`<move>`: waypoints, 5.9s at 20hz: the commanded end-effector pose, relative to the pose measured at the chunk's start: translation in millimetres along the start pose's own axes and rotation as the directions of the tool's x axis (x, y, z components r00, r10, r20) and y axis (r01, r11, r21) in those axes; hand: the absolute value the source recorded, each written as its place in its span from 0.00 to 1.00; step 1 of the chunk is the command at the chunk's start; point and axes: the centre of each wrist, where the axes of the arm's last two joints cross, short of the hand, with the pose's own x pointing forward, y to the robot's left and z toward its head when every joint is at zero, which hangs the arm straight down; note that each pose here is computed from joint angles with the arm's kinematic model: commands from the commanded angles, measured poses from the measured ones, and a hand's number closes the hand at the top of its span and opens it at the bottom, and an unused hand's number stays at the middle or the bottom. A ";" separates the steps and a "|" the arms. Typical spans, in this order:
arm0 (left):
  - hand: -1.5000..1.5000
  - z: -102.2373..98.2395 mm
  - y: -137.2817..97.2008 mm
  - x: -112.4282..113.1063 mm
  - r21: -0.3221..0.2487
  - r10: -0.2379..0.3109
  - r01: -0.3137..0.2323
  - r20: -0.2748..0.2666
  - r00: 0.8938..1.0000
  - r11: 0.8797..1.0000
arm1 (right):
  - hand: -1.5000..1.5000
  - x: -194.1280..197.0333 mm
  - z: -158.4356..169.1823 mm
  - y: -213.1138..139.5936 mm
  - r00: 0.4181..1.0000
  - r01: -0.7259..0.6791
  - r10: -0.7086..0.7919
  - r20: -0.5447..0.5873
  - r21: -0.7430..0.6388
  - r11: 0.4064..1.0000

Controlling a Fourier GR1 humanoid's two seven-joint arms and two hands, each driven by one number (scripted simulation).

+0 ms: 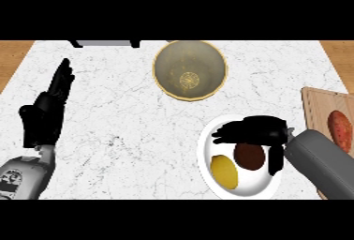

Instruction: Pick the cupcake from the plate and place it in the bowl

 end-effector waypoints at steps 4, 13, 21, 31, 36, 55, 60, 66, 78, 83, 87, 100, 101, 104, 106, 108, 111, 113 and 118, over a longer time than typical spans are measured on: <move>0.50 -3.7 1.0 -3.2 -0.005 0.006 -0.006 -0.017 1.000 1.000 | 0.00 -11.8 -9.7 6.3 0.998 0.035 -0.039 0.055 0.067 0.997; 0.50 11.8 4.1 -13.0 -0.008 0.006 -0.006 -0.009 1.000 1.000 | 1.00 -25.2 -27.2 28.1 0.988 -0.078 0.076 0.134 0.009 0.997; 0.50 -0.5 10.7 -13.8 0.023 -0.001 0.002 -0.014 1.000 1.000 | 1.00 18.8 -95.6 35.2 0.994 -0.034 0.037 0.104 -0.028 0.999; 0.50 -1.1 -2.9 -9.5 -0.002 -0.008 0.008 -0.017 1.000 1.000 | 1.00 133.0 -173.9 35.5 0.989 0.038 -0.071 -0.133 -0.241 0.970; 0.50 -0.8 -7.7 -6.9 -0.019 -0.002 0.002 -0.001 1.000 1.000 | 1.00 182.5 -164.2 35.5 0.964 0.188 -0.254 -0.078 -0.477 0.859; 0.50 6.6 -7.9 -1.9 -0.005 -0.007 0.008 0.013 1.000 1.000 | 1.00 237.5 -156.8 -75.2 0.854 0.037 -0.488 -0.177 -0.917 0.398; 0.50 5.7 -18.7 -14.0 -0.006 -0.008 0.008 -0.006 1.000 1.000 | 1.00 191.8 -159.6 -102.0 0.853 0.021 -0.506 -0.128 -0.960 0.278; 0.50 3.6 3.5 1.2 -0.025 0.001 -0.001 0.007 1.000 1.000 | 1.00 123.1 -145.8 -126.8 0.862 -0.079 -0.476 -0.176 -0.973 0.216; 0.50 -6.4 -3.4 12.6 -0.042 0.004 -0.002 0.049 0.999 0.999 | 1.00 12.8 -120.1 -119.4 0.746 -0.452 -0.410 -0.525 -0.851 0.267; 0.50 -6.5 -11.4 4.2 -0.061 0.011 -0.008 0.050 0.999 0.998 | 1.00 4.9 -122.9 -126.4 0.728 -0.374 -0.526 -0.440 -0.897 0.233; 0.50 -9.3 -15.2 0.1 -0.043 0.013 -0.011 0.062 0.998 0.999 | 0.00 -14.1 -102.1 -118.3 0.715 -0.255 -0.592 -0.371 -0.927 0.274; 0.50 -17.4 -12.7 -0.3 -0.041 0.022 -0.020 0.039 0.999 0.999 | 0.00 -29.8 -83.4 -114.6 0.821 -0.023 -0.569 -0.055 -0.998 0.063; 0.50 -19.9 -16.0 11.4 -0.043 0.009 -0.007 0.043 0.999 0.999 | 0.00 -29.3 -71.0 -133.7 0.817 0.001 -0.576 -0.029 -0.999 0.051; 0.50 -2.8 -14.6 -1.1 -0.041 0.027 -0.025 0.039 0.999 0.999 | 0.00 -45.4 -52.7 -115.0 0.797 0.073 -0.602 0.052 -0.997 0.010; 0.50 -9.0 -8.9 -4.1 -0.027 0.011 -0.011 0.023 1.000 1.000 | 0.00 -50.9 -45.8 -107.9 0.794 0.116 -0.602 0.092 -0.993 0.002; 0.50 -5.8 -24.7 -17.5 -0.033 -0.003 0.004 0.026 1.000 0.999 | 0.00 -54.7 -43.8 -99.5 0.792 0.126 -0.603 0.099 -0.992 0.003; 0.50 -4.4 -6.8 -21.3 -0.001 0.001 -0.001 0.012 1.000 1.000 | 0.00 -72.5 1.9 -87.5 0.784 0.214 -0.591 0.192 -0.976 -0.033; 0.50 -5.5 -13.9 -6.4 0.018 -0.008 0.008 -0.005 1.000 1.000 | 0.00 -71.6 -17.7 -65.0 0.779 0.283 -0.579 0.241 -0.959 -0.019; 0.50 -1.1 17.2 -5.3 0.005 -0.006 0.007 -0.007 1.000 1.000 | 0.00 -84.7 28.0 -50.0 0.775 0.336 -0.575 0.262 -0.941 0.025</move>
